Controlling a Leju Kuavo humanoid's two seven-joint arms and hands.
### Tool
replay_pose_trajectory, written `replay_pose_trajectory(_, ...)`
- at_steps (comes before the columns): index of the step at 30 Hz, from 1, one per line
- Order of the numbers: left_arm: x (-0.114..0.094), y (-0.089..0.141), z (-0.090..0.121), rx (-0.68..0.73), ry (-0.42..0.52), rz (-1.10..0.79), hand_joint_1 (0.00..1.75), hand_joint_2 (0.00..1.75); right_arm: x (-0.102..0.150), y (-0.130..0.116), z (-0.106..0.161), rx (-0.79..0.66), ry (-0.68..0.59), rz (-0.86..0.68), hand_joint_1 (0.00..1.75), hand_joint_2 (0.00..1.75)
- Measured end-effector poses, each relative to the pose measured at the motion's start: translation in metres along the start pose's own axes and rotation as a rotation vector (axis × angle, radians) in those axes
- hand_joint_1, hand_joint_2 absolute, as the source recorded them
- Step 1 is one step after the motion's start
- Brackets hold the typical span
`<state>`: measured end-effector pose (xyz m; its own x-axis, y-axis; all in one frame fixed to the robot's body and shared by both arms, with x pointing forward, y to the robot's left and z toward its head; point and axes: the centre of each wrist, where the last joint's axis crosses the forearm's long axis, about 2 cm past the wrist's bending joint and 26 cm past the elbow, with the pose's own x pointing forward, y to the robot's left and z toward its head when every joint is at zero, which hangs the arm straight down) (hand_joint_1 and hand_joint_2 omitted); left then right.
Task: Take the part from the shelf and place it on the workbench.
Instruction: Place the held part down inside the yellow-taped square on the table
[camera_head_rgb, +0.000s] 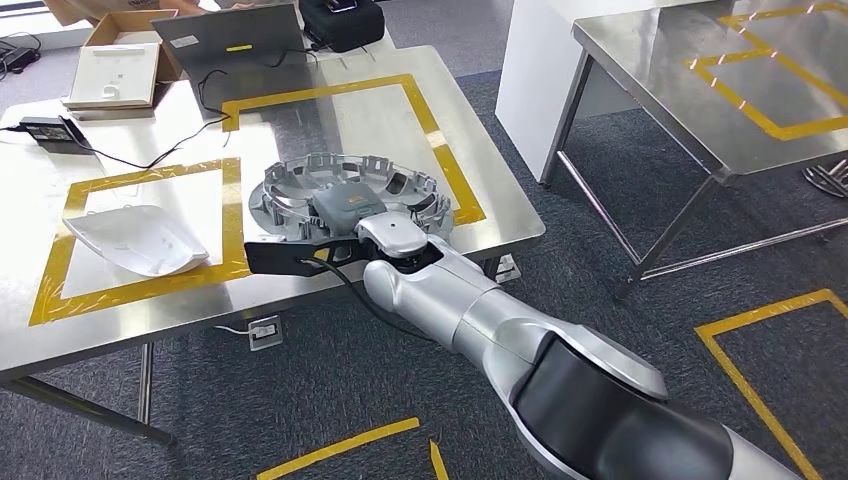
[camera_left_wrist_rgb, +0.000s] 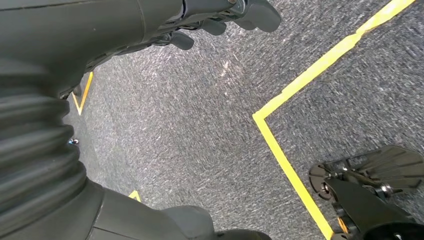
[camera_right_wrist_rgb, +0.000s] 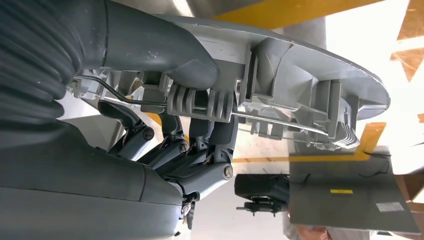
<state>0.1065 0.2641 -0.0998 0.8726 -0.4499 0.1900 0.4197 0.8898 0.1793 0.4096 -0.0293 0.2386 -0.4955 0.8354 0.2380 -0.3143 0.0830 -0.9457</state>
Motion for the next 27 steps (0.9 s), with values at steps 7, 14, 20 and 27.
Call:
replay_pose_trajectory(7, 0.001, -0.002, 0.0, -0.034, 0.022, -0.015, 0.0, 0.0, 0.006, -0.013, -0.001, -0.028, -0.041, -0.005, 0.0, 0.0)
replay_pose_trajectory(14, 0.003, -0.002, 0.0, -0.056, 0.027, -0.019, 0.0, 0.0, 0.007, -0.025, -0.002, -0.065, -0.082, -0.029, 0.0, 0.0)
replay_pose_trajectory(20, 0.008, 0.0, 0.0, -0.057, 0.014, -0.023, 0.0, 0.0, 0.008, -0.033, -0.003, -0.082, -0.097, -0.022, 0.0, 0.0)
replay_pose_trajectory(27, 0.011, 0.001, 0.0, -0.056, 0.006, -0.023, 0.0, 0.0, 0.008, -0.039, -0.003, -0.093, -0.097, -0.013, 0.0, 0.0)
